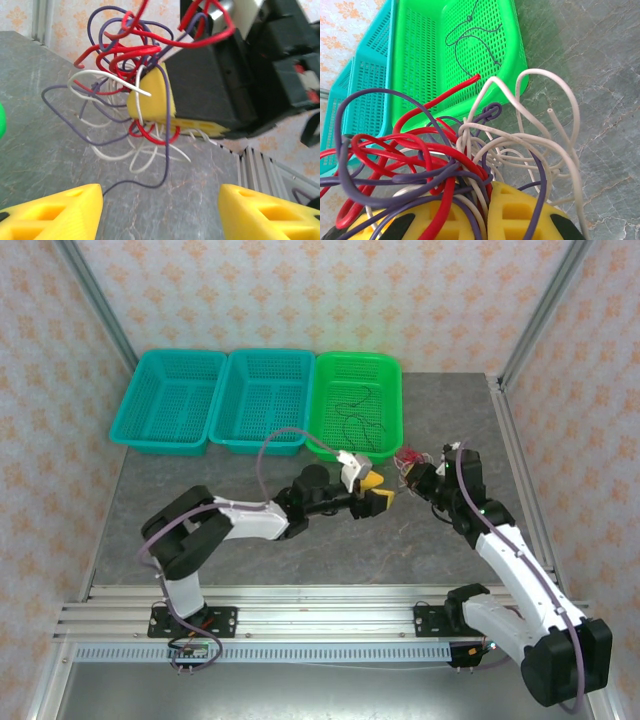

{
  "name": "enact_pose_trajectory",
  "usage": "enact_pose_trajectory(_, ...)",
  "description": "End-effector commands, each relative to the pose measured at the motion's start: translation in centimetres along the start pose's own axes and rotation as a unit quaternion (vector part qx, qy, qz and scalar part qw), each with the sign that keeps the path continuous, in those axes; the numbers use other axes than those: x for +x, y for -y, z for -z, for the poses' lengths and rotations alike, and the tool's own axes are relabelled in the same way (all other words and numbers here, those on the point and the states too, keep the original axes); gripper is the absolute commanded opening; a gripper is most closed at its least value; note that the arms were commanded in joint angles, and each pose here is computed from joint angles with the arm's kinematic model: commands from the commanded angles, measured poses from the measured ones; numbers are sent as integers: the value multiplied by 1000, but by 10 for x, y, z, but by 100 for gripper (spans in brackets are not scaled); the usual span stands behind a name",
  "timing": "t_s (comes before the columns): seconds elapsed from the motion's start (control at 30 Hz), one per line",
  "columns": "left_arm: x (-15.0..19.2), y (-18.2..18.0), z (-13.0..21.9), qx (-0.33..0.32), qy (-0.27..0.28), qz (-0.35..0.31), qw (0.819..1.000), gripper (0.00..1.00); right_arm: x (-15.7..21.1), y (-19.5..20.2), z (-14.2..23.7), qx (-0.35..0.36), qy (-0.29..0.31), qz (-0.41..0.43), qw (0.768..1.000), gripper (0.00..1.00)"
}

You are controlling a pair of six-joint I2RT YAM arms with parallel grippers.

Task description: Untangle the cables

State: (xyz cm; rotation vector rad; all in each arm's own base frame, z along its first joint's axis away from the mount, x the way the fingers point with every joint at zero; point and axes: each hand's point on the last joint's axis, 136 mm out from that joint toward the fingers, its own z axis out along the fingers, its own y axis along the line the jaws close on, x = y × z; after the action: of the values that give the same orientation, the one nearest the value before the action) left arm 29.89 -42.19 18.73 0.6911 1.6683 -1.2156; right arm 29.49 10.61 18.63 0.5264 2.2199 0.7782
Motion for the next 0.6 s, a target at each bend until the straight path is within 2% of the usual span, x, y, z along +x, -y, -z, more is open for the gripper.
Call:
enact_pose_trajectory(0.0, -51, 19, -9, 46, 87, 11, 995, 63, -4, -15, 4, -18, -4, -2, 1000, 0)
enact_pose_trajectory(0.1, -59, 26, -19, 75, 92, 26, 993, 63, -5, -15, 4, -17, -3, -1, 1000, 0)
enact_pose_trajectory(0.13, -50, 20, -25, 72, 86, 37, 993, 62, -5, -15, 4, -16, -3, -1, 1000, 0)
enact_pose_trajectory(0.17, -49, 17, -27, 72, 87, 43, 993, 57, -5, -15, 5, -17, -2, 0, 1000, 0)
enact_pose_trajectory(0.3, -42, 10, -36, 67, 74, 59, 993, 18, -7, -18, 5, -19, 1, -2, 1000, 0)
enact_pose_trajectory(0.33, -40, 8, -37, 65, 70, 61, 994, 14, -8, -18, 5, -20, 1, -4, 1000, 0)
enact_pose_trajectory(0.57, -20, -1, -43, 50, 41, 72, 995, 9, -13, -24, 8, -26, 8, -7, 1000, 0)
